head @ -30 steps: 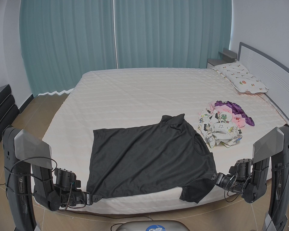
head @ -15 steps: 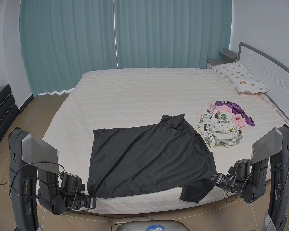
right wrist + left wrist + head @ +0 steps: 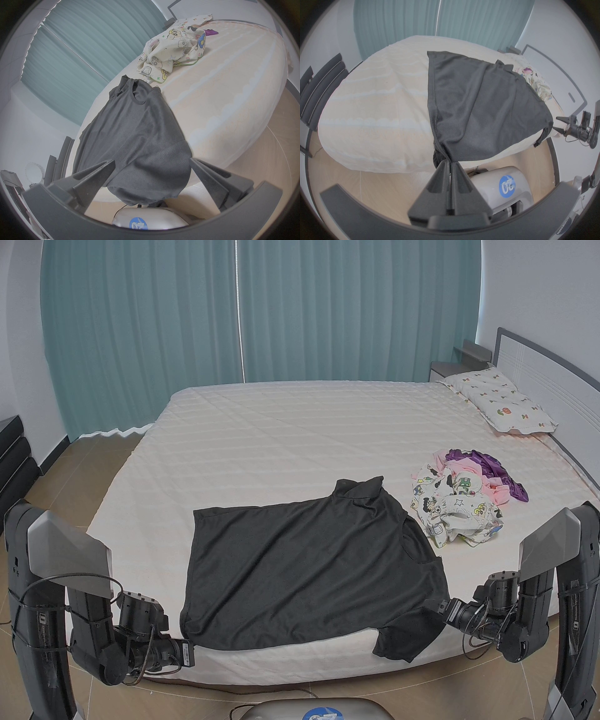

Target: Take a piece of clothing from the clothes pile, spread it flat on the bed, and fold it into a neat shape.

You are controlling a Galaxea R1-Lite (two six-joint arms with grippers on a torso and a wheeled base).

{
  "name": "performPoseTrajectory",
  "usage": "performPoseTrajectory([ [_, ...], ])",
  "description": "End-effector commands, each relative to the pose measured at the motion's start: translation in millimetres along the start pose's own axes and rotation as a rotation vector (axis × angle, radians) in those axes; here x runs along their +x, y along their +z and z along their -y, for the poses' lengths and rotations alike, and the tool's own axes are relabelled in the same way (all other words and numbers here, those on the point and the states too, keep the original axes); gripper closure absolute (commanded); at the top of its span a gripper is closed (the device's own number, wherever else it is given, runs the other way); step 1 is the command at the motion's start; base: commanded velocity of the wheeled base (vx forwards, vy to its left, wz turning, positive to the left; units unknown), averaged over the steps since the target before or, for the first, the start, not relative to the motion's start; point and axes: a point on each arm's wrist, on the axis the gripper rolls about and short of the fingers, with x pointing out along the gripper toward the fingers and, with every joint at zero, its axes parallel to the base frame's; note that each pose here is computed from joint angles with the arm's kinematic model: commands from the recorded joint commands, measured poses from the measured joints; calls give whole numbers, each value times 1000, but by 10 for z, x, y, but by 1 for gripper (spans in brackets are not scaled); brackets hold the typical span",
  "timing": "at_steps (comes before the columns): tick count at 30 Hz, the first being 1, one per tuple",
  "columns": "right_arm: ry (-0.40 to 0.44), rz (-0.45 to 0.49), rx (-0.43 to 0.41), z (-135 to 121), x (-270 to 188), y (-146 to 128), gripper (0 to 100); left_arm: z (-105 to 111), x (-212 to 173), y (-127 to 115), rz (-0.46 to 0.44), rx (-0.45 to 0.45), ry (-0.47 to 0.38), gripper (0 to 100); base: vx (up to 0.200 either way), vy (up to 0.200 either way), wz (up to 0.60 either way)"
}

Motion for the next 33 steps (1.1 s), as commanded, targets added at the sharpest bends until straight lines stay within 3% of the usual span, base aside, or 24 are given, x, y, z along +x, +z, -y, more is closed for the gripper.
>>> performPoseTrajectory([
  [1, 19, 76, -1, -18, 15, 167, 0, -18, -99, 8, 5, -18, -22, 100, 0, 0, 0],
  [6, 10, 109, 2, -16, -23, 315, 0, -151, -103, 64, 21, -81, -27, 100, 0, 0, 0],
  [7, -7, 125, 2, 14, -45, 408, 0, -186, -93, 137, 47, -144, -48, 100, 0, 0, 0],
  [10, -36, 117, -8, 84, 13, 468, 0, -208, -72, 223, 80, -215, -60, 100, 0, 0, 0],
  [21, -52, 52, -59, 110, 338, 399, 0, -220, -60, 204, 62, -230, -87, 100, 0, 0, 0],
  [22, -55, 39, -63, 101, 361, 392, 100, -220, -60, 204, 62, -230, -87, 100, 0, 0, 0],
  [26, -65, 10, -68, 72, 485, 436, 100, -232, -57, 207, 63, -233, -85, 100, 0, 0, 0],
  [33, -20, 107, -82, -76, 598, 727, 100, -284, -63, 226, 74, -248, -73, 100, 0, 0, 0],
])
